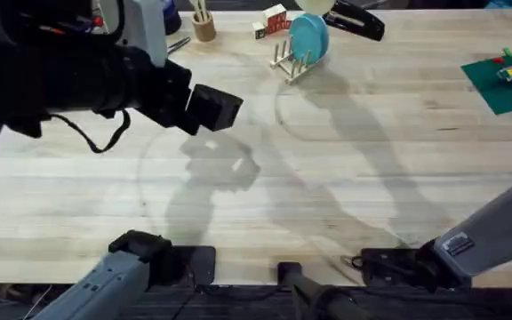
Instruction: Pick up the plates from the table one by one and place each into a slot on the dish rack.
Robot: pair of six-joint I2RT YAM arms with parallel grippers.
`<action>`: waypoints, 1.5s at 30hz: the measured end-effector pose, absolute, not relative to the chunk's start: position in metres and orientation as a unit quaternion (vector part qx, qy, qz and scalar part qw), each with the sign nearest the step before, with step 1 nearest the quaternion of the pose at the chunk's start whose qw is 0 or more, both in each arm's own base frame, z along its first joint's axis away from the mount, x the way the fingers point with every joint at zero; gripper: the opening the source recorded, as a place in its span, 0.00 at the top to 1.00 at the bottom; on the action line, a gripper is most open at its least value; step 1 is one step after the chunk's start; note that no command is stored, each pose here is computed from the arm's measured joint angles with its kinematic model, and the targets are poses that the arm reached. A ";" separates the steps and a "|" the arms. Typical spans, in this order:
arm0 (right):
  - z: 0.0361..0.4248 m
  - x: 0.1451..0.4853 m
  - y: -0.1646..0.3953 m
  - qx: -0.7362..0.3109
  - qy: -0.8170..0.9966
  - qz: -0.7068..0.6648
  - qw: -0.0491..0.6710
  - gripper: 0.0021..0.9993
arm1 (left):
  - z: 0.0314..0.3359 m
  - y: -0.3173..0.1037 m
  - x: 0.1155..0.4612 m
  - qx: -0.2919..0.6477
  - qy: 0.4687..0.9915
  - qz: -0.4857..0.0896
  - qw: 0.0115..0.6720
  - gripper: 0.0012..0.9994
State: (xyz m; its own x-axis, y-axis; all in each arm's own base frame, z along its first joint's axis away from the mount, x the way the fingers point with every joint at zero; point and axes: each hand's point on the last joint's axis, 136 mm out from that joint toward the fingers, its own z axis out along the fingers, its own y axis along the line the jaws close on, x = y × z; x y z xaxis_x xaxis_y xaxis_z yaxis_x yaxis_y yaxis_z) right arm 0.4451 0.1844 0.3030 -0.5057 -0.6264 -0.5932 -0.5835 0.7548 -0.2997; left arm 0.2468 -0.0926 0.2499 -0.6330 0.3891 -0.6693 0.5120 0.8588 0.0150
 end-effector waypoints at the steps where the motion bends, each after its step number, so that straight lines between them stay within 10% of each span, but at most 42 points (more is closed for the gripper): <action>1: 0.303 0.445 0.185 -0.349 0.867 -0.030 0.355 0.97 | 0.250 -0.093 0.247 0.250 0.899 -0.089 0.348 0.00; 45: 0.193 0.481 0.197 -0.349 0.902 0.017 0.254 0.97 | 0.250 -0.093 0.247 0.251 0.899 -0.088 0.347 0.00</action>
State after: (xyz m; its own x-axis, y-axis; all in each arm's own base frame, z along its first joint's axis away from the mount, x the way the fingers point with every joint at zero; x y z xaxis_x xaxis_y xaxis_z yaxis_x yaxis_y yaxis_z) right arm 0.4806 0.1973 0.1934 -0.6271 -0.6212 -0.4699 -0.6385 0.7555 -0.1467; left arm 0.2468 -0.0926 0.2498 -0.6332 0.3891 -0.6690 0.5120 0.8588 0.0149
